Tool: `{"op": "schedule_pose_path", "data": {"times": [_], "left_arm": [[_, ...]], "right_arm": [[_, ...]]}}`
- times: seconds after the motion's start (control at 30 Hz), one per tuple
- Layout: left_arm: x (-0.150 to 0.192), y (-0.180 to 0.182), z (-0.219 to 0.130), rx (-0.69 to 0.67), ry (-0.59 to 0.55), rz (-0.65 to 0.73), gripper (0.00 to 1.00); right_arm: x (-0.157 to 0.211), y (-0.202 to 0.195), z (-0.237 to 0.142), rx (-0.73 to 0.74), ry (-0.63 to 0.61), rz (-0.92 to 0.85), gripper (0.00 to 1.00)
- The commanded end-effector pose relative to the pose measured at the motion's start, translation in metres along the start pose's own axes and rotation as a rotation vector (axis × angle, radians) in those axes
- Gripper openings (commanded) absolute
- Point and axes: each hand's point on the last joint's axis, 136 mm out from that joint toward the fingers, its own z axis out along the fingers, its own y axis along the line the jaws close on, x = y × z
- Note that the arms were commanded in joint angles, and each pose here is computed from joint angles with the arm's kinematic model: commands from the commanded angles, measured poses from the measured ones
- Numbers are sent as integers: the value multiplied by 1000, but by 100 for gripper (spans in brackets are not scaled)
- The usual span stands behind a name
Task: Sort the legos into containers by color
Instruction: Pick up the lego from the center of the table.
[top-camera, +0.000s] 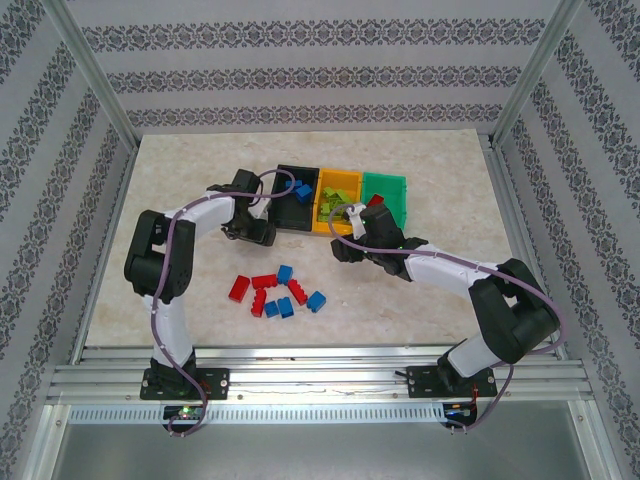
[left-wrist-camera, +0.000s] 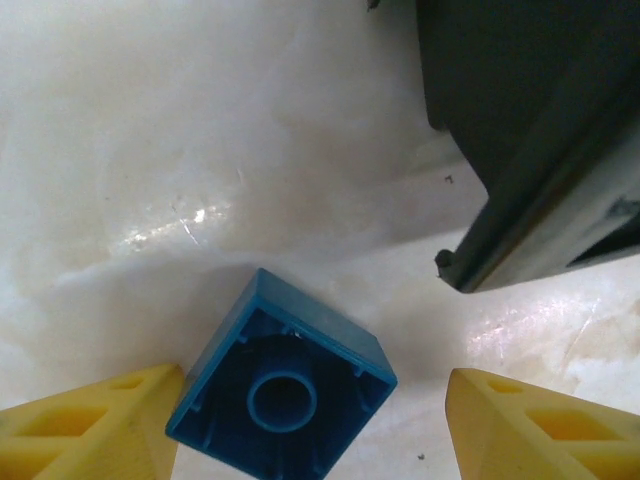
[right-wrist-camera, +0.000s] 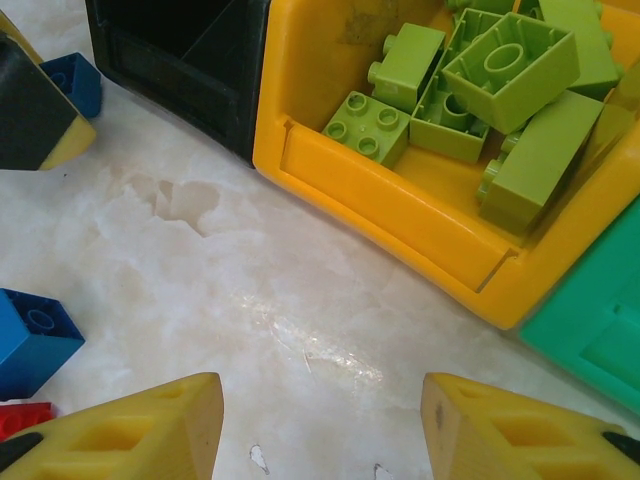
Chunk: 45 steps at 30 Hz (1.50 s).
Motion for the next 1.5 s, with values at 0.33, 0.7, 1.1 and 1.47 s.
{"op": "schedule_pose_path", "data": {"times": [0.33,0.7,1.1,1.47], "left_arm": [[-19,8,-3,55,-49,-56,68],[-18,8,2,53,-25,-65,52],[-28,16,-28,-9,-126,-39,35],[-57,1,-110,31,-374,-87,34]], "right_arm": [[-4,14,1,-41,6,-32,55],[-3,13,2,-38,12,-34,56],[-3,14,2,-36,13,-37,56],[-5,6,-1,-10,2,-33,56]]}}
